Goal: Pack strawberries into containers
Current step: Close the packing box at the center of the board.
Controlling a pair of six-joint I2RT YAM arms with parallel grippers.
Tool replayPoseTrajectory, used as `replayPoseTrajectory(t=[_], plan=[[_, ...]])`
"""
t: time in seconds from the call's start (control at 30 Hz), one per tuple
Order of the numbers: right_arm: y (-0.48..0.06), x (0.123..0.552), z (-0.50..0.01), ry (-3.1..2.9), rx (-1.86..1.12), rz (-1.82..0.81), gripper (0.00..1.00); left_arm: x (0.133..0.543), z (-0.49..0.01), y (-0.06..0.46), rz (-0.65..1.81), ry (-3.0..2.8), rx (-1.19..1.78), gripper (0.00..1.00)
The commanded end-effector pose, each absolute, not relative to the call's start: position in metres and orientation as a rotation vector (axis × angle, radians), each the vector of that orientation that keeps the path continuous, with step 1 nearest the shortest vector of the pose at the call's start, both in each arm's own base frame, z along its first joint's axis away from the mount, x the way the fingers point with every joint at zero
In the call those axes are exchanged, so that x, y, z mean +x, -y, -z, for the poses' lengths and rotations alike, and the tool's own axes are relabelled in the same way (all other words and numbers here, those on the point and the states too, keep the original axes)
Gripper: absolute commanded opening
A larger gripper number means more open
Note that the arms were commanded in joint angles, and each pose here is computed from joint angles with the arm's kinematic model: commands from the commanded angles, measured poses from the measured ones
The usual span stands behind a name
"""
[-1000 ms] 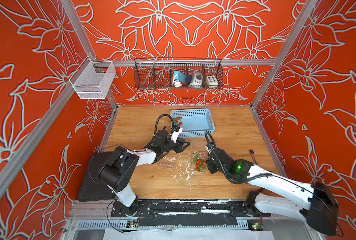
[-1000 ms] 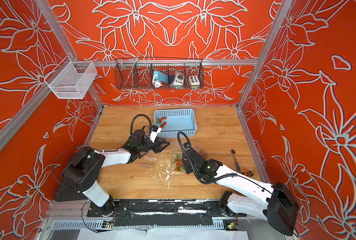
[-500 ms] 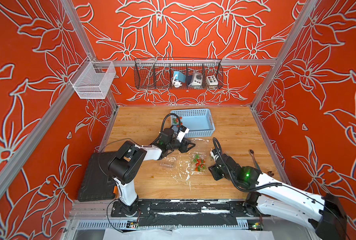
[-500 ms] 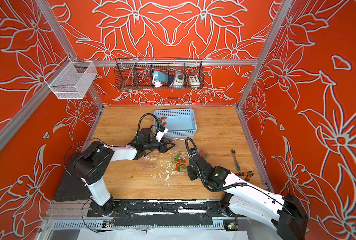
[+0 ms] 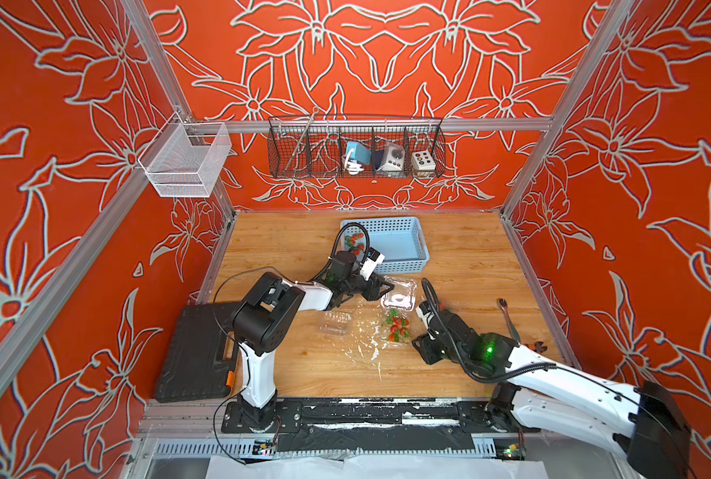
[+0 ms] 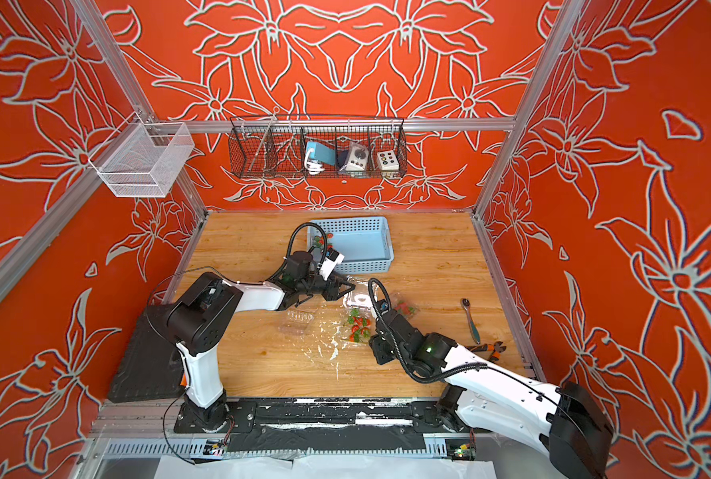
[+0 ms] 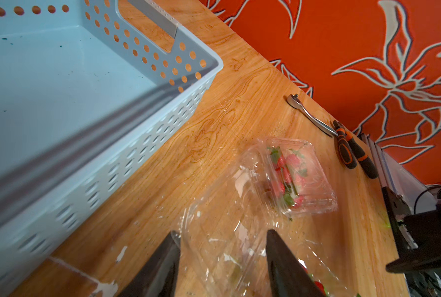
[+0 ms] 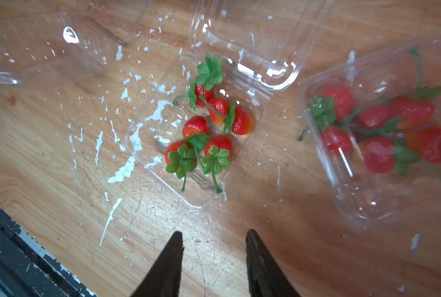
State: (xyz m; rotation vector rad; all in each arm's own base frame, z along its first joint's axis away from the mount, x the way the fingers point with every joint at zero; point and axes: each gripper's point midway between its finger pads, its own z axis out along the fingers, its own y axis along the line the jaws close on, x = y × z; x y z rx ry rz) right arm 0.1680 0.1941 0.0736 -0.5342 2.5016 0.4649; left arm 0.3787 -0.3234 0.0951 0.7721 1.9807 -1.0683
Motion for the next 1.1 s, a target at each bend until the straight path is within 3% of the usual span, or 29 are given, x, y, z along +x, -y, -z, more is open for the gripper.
replayPoseTrajectory(t=[0.0,0.5,1.07], plan=[[-0.198,0.162,-0.065,-2.530,-0.497,-0.529,0.42,0.376,-0.095,0.332,1.100,-1.959,0.825,0.53],[-0.197,0.153,-0.061,-2.551,-0.530,-0.561,0.40,0.372,-0.090,0.329,1.067,-1.975,0.836,0.53],[-0.215,0.148,-0.050,-2.588,-0.491,-0.685,0.41,0.366,-0.097,0.349,1.234,-1.893,0.928,0.52]])
